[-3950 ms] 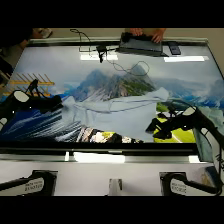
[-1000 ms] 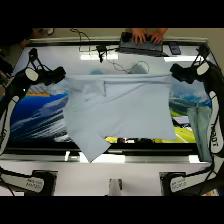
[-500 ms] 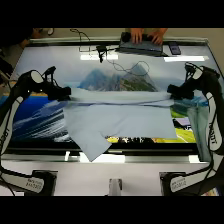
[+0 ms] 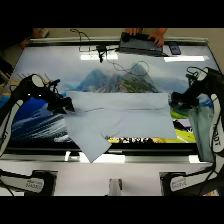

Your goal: Fold the shirts.

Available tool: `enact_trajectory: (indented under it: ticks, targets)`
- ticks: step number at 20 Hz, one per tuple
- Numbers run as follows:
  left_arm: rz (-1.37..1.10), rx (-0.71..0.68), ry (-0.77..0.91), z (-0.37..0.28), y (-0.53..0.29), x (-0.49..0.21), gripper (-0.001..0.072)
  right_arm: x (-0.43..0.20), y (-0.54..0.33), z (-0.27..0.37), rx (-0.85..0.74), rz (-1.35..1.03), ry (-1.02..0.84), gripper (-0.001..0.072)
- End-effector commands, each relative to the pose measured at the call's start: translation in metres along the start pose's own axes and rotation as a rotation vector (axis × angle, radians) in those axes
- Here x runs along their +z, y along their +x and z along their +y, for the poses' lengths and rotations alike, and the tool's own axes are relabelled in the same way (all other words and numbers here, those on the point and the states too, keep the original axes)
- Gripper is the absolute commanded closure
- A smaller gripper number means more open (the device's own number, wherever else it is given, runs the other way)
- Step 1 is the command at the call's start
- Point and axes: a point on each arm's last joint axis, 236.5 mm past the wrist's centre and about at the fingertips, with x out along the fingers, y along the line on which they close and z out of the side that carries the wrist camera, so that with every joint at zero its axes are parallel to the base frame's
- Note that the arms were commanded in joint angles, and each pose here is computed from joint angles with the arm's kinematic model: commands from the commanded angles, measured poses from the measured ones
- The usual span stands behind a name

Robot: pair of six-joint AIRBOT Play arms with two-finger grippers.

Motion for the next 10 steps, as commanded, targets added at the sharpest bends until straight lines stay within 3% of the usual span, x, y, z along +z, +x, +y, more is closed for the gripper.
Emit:
enact_trajectory:
  ticks: [1,6,10]
  targets:
    - [0.073,-0.014,0.02,0.001,-0.003,-0.048,0.0166,-0.03,-0.024,-0.035,0.006,0.031,0.087,0.0295]
    - [0.064,-0.058,-0.062,0.01,0.032,-0.136,0.0184,-0.058,-0.026,-0.064,0.097,-0.061,0.226,0.0296]
    - [0.022,-0.165,-0.16,-0.004,0.057,-0.153,0.0185,-0.058,-0.024,-0.05,0.161,-0.066,0.224,0.0296]
